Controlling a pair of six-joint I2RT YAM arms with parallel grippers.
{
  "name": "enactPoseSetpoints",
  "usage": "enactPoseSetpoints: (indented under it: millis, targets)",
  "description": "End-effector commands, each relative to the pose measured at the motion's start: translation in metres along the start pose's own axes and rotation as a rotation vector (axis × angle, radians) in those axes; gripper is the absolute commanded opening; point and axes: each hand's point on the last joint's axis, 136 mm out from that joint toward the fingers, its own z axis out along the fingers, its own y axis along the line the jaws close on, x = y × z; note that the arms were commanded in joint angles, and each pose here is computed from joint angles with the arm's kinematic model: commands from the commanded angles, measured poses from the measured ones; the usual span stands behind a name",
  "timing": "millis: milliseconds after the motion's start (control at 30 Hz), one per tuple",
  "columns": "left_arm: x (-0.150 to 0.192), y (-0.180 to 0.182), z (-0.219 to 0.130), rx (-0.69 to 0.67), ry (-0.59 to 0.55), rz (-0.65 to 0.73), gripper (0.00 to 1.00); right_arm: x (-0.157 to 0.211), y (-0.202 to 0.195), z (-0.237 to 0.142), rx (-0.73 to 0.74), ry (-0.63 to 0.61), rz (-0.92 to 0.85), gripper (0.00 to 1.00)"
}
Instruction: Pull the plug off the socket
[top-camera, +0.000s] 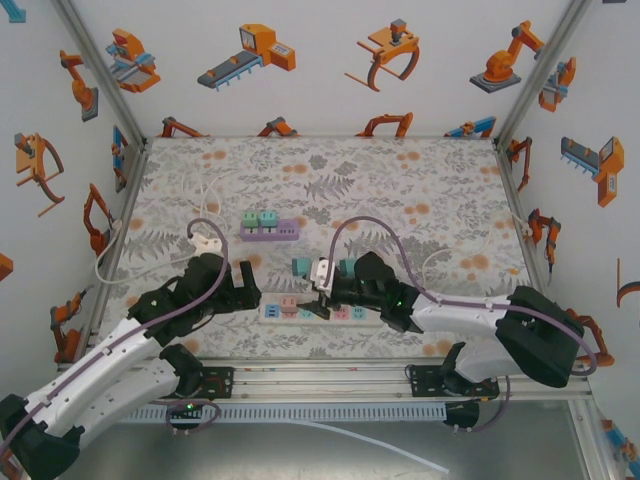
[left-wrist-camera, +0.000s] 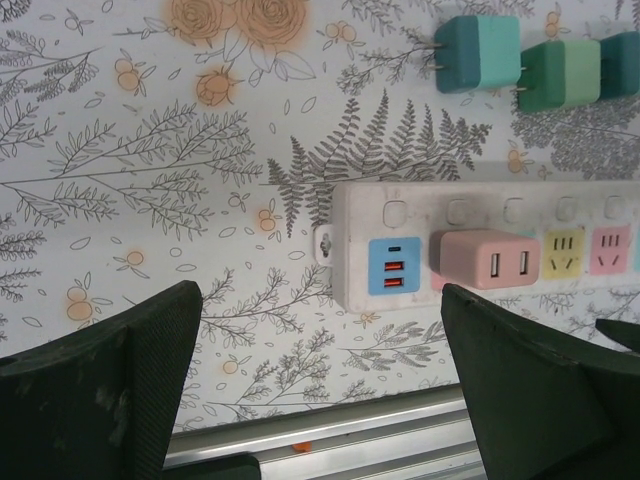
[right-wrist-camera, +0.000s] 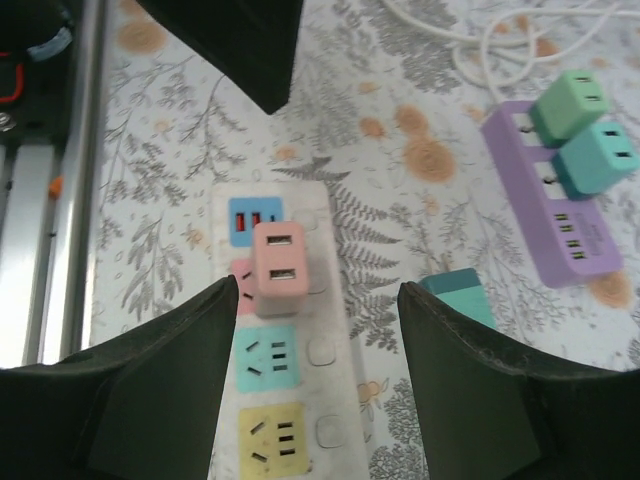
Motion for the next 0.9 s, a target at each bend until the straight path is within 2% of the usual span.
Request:
enactPoseSetpoints:
  millis: [0,367,733,867]
  targets:
    - [0.007,0.005,0.006,-0.025,0.026,-0.012,0.97,-0.003,0.016,0.01,-0.125,0.037,0.0,0.61]
    - [0.017,-0.003,0.024,-0.016,0.084,-0.002,0.97,0.032,0.013,0.049,-0.087,0.156,0.011,0.58]
    - [0.05,-0.016,0.053,0.037,0.22,-0.018,0.97,0.038,0.019,0.058,-0.108,0.139,0.01,0.36]
    - [0.06,-0.018,0.059,0.048,0.261,-0.008,0.97,0.038,0.019,0.057,-0.11,0.135,0.009,0.33]
